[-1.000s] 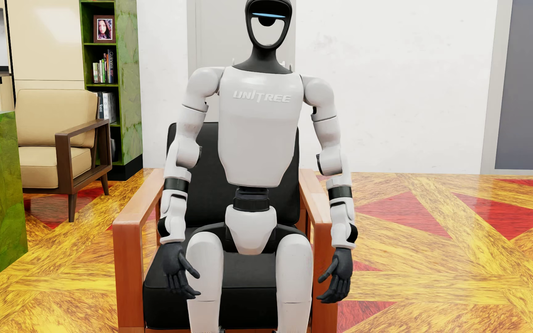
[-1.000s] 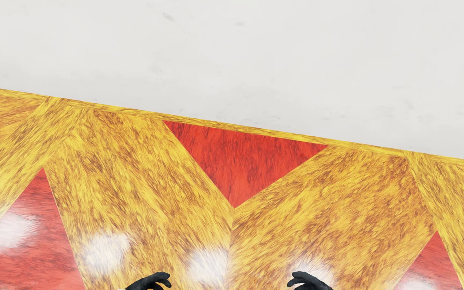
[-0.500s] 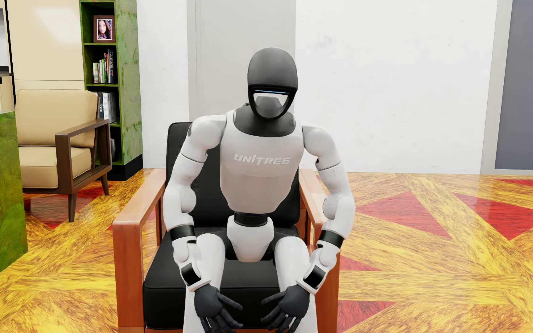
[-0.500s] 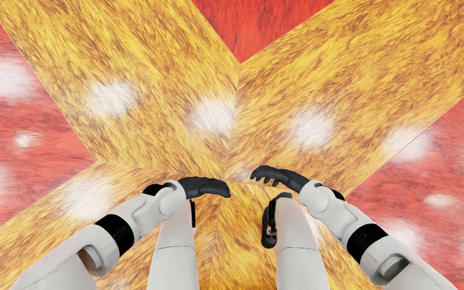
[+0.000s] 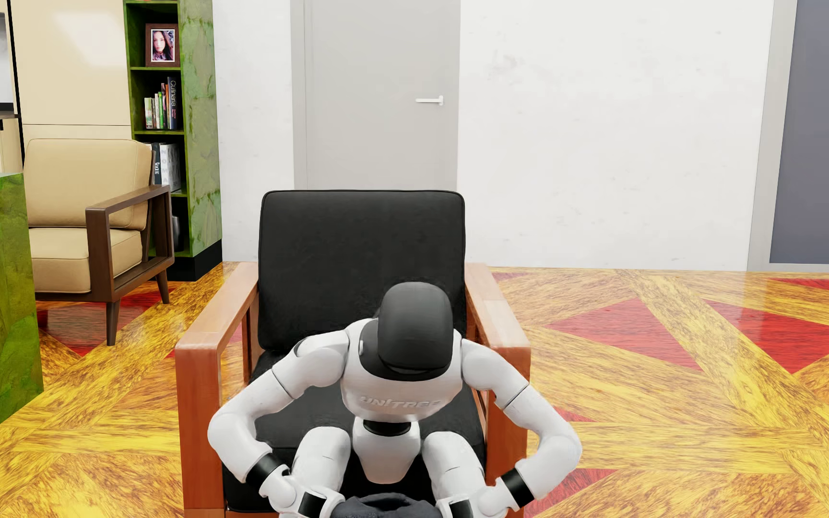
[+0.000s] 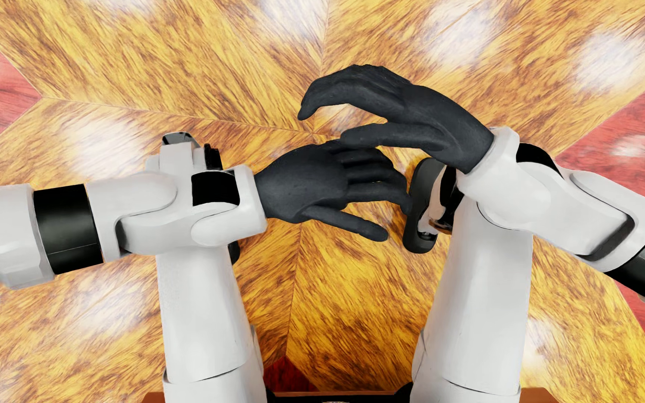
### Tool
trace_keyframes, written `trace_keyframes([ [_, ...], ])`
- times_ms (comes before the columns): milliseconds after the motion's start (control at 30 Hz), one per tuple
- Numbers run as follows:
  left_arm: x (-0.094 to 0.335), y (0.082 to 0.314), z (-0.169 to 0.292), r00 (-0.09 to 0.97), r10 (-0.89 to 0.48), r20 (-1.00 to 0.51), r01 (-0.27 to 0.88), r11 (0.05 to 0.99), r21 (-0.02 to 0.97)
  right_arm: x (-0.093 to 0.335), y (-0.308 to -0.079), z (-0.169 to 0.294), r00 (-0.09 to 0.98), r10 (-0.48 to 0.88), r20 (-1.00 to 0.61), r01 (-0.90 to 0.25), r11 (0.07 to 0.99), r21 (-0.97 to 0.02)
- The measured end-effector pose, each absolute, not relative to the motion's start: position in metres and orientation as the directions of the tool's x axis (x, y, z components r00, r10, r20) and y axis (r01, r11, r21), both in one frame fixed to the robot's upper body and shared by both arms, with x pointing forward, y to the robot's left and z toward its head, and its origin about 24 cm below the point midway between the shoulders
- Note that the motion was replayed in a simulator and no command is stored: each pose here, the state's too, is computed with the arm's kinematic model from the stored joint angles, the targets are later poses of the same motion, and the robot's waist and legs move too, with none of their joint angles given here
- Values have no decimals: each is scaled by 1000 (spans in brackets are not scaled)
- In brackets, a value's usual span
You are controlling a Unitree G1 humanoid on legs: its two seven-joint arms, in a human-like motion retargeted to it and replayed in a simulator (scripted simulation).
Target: Take a seat on the chair
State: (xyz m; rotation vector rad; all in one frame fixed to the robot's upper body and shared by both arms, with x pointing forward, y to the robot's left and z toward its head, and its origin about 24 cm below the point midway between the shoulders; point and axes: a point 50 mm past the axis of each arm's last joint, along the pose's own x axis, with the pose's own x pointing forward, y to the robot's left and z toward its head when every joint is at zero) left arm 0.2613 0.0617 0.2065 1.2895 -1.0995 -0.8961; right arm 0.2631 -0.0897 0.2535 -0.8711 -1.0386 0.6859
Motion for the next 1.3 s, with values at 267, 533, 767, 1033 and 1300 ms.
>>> trace_keyframes([
  [267,272,86,191,414,-887,206,-54,202,978,269,-109,231,476,748,463,-86,563,-822],
  [533,311,149,91,878,-455,148,106,488,866,304,-166,100,923,253,290,-51,827,-560],
  [767,250,253,-65,817,219,-534,169,794,584,228,-231,-88,795,-129,-593,-153,903,-402],
  [1033,87,272,-144,310,52,-949,556,800,225,92,-212,-162,303,97,-948,-558,825,-94],
  [1300,108,256,-142,383,0,-924,618,744,256,134,-188,-150,465,141,-874,-558,813,-166],
])
